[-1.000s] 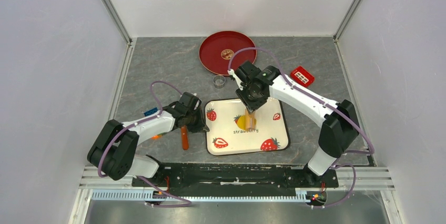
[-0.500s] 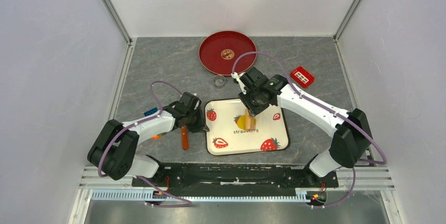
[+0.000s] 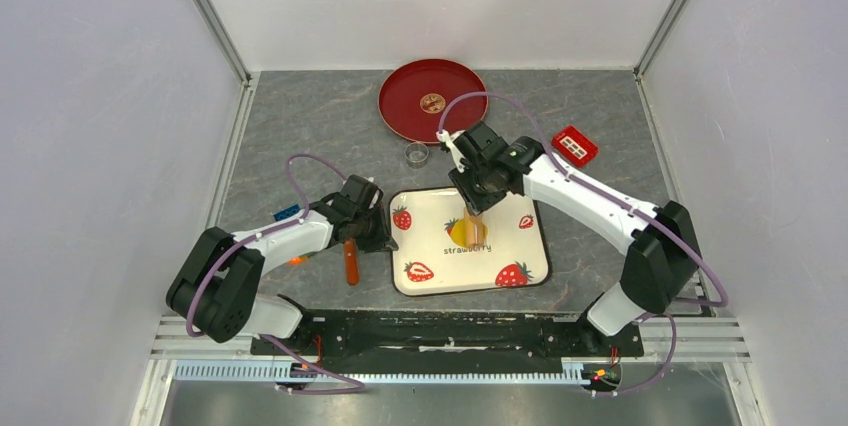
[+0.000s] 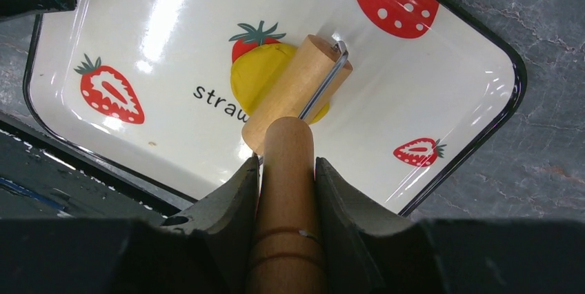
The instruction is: Roll out the dumpling wrappers from the dough
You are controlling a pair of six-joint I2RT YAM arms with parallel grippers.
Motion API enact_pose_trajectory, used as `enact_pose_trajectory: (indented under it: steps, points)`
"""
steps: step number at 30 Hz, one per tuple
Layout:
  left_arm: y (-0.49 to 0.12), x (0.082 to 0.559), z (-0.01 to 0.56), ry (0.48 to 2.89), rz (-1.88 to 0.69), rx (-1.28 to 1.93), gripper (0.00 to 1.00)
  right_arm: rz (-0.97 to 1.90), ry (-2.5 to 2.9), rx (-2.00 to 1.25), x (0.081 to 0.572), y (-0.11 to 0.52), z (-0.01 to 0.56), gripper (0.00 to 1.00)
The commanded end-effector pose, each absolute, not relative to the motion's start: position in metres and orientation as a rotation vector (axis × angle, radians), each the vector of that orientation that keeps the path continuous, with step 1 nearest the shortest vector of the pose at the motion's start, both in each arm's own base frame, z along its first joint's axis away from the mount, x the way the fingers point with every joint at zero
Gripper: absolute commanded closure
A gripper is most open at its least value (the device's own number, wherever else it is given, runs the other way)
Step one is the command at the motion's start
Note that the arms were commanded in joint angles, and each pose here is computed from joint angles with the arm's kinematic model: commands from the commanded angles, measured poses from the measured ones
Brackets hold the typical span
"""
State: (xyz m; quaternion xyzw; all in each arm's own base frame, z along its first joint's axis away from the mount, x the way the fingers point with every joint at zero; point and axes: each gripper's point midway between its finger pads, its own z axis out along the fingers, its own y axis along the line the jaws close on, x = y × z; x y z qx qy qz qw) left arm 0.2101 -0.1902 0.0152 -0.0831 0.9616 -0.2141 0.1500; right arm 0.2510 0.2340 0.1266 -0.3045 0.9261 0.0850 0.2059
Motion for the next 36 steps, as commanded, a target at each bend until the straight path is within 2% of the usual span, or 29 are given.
enact_pose_trajectory:
  steps: [1, 5, 9, 30, 36]
  points:
    - [-0.155, 0.196, -0.013, 2.838, -0.346, -0.270, 0.98, 0.301, 2.668, -0.884, 0.243, 0.246, 0.132, 1.00]
    - [-0.155, 0.196, -0.014, 2.839, -0.345, -0.270, 0.98, 0.297, 2.624, -0.878, 0.258, 0.254, 0.164, 1.00]
    - [-0.155, 0.196, -0.013, 2.839, -0.346, -0.270, 0.98, 0.275, 2.627, -0.879, 0.263, 0.255, 0.164, 1.00]
    - [-0.155, 0.196, -0.013, 2.839, -0.346, -0.272, 0.98, 0.282, 2.861, -0.848, 0.221, 0.202, 0.053, 1.00]
    - [-0.155, 0.196, -0.013, 2.839, -0.345, -0.271, 0.98, 0.148, 2.963, -0.800, 0.214, 0.170, 0.032, 1.00]
